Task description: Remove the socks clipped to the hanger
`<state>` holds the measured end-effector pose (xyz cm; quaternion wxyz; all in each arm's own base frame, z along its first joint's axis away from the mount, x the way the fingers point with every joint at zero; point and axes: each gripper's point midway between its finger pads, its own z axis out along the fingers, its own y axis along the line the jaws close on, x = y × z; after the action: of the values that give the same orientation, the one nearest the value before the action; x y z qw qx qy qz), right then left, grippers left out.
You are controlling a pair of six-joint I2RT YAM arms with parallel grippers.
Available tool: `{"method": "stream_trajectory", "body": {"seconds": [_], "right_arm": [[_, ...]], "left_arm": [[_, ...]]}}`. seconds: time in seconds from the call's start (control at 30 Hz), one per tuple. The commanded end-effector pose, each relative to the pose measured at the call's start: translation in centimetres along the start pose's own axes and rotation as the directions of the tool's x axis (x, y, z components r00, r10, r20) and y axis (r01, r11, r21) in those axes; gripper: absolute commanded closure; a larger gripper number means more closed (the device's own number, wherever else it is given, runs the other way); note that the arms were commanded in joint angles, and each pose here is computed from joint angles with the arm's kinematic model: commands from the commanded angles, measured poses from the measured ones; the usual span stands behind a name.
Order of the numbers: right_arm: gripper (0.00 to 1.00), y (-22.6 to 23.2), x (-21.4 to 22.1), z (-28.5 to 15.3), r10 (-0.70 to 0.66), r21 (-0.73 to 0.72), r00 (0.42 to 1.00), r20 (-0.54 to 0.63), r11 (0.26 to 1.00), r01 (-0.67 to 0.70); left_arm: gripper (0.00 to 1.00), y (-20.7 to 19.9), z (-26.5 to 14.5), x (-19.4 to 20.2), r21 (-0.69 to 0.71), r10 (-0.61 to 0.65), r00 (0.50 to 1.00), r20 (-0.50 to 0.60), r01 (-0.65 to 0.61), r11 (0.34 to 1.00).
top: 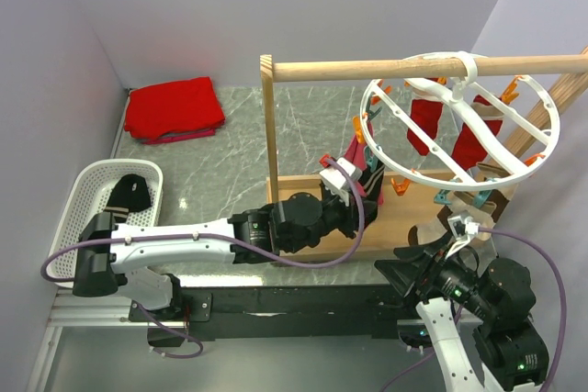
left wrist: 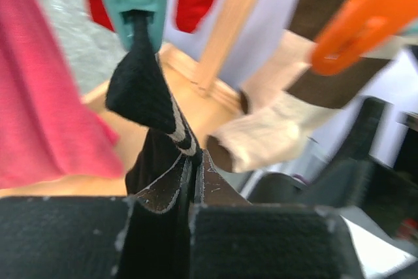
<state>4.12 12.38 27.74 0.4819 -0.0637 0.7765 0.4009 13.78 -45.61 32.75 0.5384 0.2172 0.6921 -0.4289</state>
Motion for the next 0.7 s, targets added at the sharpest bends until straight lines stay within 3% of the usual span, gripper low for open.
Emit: {"method": "stream_trajectory", "body": {"seconds": [0.0, 0.3, 0.67], "right_arm": [[0.18, 0.3, -1.0, 0.5, -0.013, -0.021, 0.999, 0.035, 1.0, 0.013], [0.18, 0.6, -2.1, 1.1, 0.002, -0.047, 0.997, 0.074, 0.999, 0.001], [0.2, 1.7, -3.2, 1.5, 0.019, -0.119, 0.993, 0.116, 0.993, -0.005]], "left_arm": [[0.99, -4.5, -2.3, -4.3, 0.206, -0.122, 0.992, 0.026, 0.114, 0.972], [0.97, -6.9, -4.1, -4.7, 0.343, -0.242, 0.97, -0.029, 0.237, 0.909], [0.97, -8.6, -3.3, -4.1, 0.399, -0.262, 0.962, -0.079, 0.271, 0.876]]}}
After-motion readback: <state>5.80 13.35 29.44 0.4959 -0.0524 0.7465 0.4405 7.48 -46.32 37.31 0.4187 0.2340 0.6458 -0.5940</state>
